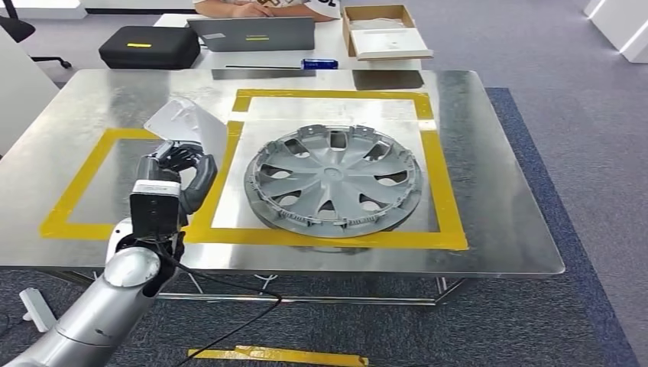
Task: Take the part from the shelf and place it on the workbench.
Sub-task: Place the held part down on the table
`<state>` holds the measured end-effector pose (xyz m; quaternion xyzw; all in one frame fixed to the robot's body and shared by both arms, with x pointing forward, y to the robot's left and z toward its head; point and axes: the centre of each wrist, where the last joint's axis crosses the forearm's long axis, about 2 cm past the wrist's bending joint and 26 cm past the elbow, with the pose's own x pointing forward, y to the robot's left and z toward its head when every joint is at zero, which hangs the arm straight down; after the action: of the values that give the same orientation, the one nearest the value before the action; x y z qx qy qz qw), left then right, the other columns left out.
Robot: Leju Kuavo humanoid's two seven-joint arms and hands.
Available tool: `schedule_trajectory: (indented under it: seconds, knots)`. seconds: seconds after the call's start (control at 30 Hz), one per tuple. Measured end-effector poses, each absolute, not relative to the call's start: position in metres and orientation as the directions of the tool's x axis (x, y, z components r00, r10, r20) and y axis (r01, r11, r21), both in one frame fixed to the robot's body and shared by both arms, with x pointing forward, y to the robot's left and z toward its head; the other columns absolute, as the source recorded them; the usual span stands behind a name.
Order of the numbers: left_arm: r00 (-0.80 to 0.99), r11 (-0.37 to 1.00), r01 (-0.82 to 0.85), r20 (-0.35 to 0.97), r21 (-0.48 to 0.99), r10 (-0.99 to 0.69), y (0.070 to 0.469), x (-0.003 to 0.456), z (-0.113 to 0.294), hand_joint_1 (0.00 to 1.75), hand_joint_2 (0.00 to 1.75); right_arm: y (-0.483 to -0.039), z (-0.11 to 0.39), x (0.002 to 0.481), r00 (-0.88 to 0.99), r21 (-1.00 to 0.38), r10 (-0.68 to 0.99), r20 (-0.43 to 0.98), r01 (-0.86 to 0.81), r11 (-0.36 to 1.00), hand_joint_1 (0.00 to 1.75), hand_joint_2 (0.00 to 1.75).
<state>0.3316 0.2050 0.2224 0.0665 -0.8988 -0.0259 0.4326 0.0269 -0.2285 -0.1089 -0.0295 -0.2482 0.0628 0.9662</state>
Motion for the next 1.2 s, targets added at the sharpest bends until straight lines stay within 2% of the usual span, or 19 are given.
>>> schedule_trajectory:
  seconds: [0.3, 0.8, 1.2]
  knots:
    - [-0.576, 0.976, -0.124, 0.788, 0.177, -0.216, 0.233, 0.314, 0.201, 1.75, 1.75, -0.23, -0.108, 0.034, 0.868, -0.086, 0.125, 0.48, -0.095, 0.992, 0.0, 1.75]
    - [-0.501, 0.941, -0.285, 0.809, 0.181, -0.307, 0.294, 0.281, 0.173, 1.75, 1.75, -0.226, -0.108, 0.024, 0.886, -0.07, 0.109, 0.451, -0.087, 0.994, 0.0, 1.75]
    - [-0.47, 0.92, -0.352, 0.817, 0.172, -0.333, 0.318, 0.268, 0.167, 1.75, 1.75, -0.227, -0.106, 0.025, 0.89, -0.067, 0.097, 0.445, -0.075, 0.995, 0.0, 1.75]
